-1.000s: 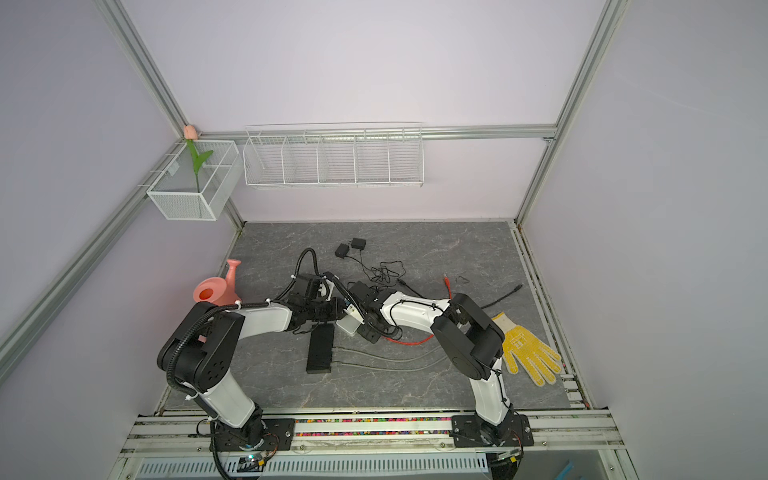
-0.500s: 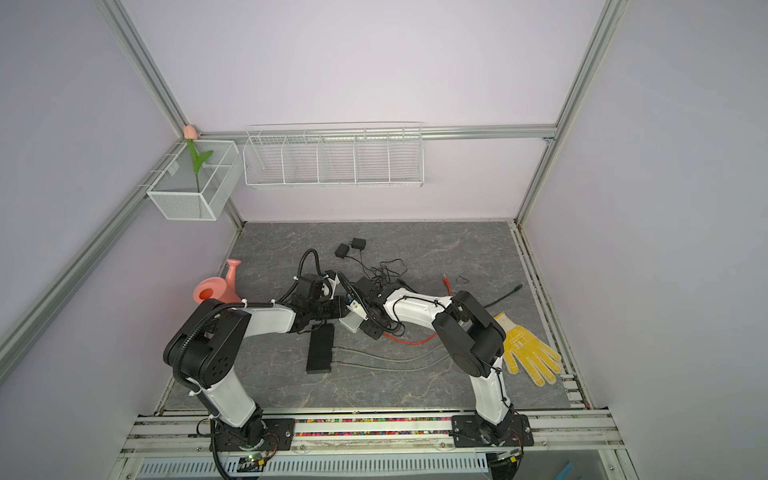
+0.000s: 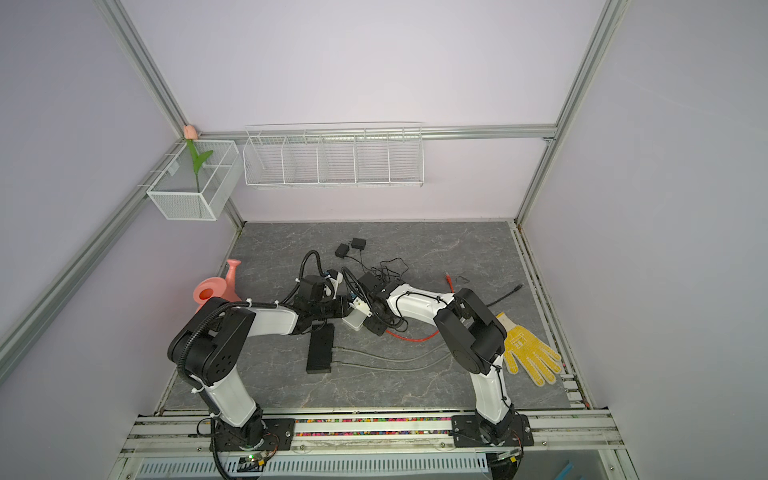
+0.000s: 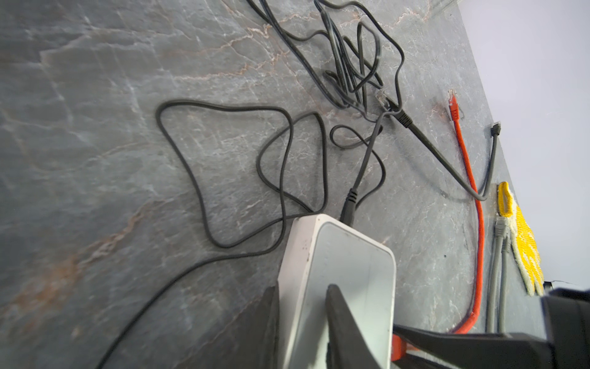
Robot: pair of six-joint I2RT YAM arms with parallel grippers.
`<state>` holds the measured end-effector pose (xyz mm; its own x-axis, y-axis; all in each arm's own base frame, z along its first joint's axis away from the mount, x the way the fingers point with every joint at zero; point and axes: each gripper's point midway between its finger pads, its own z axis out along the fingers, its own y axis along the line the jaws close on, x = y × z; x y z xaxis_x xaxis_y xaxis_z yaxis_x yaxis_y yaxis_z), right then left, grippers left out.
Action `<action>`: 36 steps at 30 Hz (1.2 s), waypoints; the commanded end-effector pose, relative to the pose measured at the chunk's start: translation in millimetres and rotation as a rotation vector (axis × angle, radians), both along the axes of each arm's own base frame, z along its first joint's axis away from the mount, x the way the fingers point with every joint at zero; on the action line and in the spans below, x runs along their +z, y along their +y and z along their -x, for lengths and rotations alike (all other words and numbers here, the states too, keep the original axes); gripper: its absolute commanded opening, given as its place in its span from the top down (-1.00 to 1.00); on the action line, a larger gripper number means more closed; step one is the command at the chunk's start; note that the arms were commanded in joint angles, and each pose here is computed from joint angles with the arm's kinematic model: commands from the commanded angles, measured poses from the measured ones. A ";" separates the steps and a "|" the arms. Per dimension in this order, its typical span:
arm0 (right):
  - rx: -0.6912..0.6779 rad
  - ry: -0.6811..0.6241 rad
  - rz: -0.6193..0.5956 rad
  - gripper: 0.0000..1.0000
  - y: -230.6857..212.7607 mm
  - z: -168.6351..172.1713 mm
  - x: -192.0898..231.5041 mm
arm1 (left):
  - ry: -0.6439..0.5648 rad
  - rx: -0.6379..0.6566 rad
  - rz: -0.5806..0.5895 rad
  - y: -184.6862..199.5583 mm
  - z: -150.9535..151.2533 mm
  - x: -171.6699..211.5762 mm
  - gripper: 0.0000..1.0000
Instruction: Insert the plug into the switch port
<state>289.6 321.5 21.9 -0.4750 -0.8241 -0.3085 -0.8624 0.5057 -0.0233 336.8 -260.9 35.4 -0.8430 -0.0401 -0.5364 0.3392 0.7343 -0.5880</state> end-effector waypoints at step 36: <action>0.141 -0.179 -0.159 0.22 15.2 -20.1 24.2 | 0.307 -0.016 -0.008 48.0 60.9 -7.7 0.40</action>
